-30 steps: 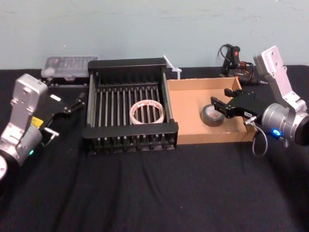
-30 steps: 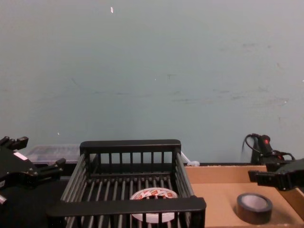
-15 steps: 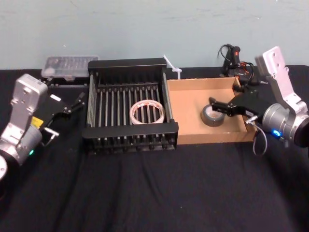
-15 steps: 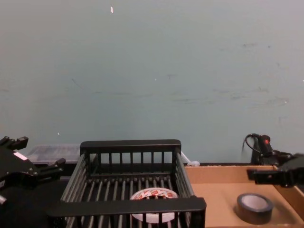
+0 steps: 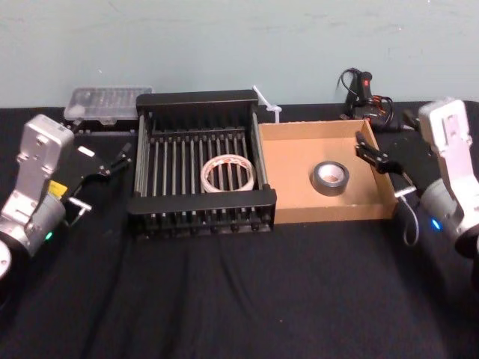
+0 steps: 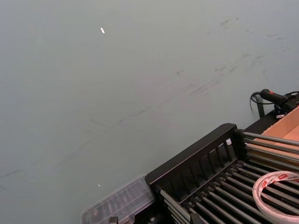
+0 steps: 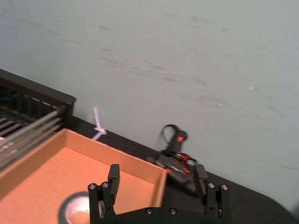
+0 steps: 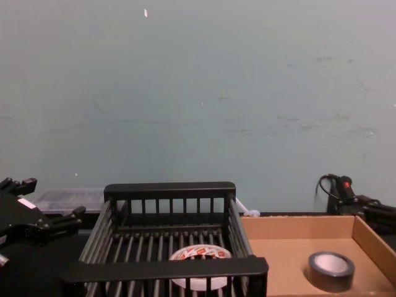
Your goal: Pick up the white tape and place it into the black box , Pick up the silver tape and place it into the brown box.
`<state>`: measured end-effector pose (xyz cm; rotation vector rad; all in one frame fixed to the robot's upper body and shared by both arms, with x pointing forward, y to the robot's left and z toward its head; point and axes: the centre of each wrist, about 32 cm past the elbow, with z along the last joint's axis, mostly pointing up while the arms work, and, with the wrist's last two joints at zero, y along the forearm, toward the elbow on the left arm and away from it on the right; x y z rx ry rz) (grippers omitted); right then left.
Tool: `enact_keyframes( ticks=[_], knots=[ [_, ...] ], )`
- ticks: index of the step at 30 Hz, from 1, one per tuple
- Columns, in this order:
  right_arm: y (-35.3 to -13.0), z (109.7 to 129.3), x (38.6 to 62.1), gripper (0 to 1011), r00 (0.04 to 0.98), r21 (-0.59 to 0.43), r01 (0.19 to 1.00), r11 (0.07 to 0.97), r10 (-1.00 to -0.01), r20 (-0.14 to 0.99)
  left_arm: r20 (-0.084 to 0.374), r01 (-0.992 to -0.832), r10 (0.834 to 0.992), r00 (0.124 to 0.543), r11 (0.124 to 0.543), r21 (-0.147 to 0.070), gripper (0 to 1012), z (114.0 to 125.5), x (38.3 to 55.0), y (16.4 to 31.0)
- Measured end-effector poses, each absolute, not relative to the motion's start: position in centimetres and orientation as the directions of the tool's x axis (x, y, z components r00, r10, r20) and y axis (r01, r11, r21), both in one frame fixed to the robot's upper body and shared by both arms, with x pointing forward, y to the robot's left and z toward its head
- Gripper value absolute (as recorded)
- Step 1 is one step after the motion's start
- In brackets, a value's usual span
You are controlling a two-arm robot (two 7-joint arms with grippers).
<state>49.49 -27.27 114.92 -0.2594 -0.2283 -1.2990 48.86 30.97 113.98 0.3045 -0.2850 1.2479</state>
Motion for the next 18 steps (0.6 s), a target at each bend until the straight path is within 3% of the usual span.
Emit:
enact_keyframes(
  ticks=[9, 18],
  knots=[
    [-27.4, 112.3, 46.4, 1002, 0.152, -0.015, 0.987, 0.158, -0.919, 0.363, 0.374, -0.955, 0.880, 0.292, 0.287, 0.070, 1001, 114.0, 48.9, 31.0],
    [-27.5, 111.9, 45.8, 1002, 0.144, -0.032, 0.989, 0.142, -0.925, 0.351, 0.374, -0.955, 0.880, 0.292, 0.287, 0.070, 1001, 114.0, 48.9, 31.0]
  ],
)
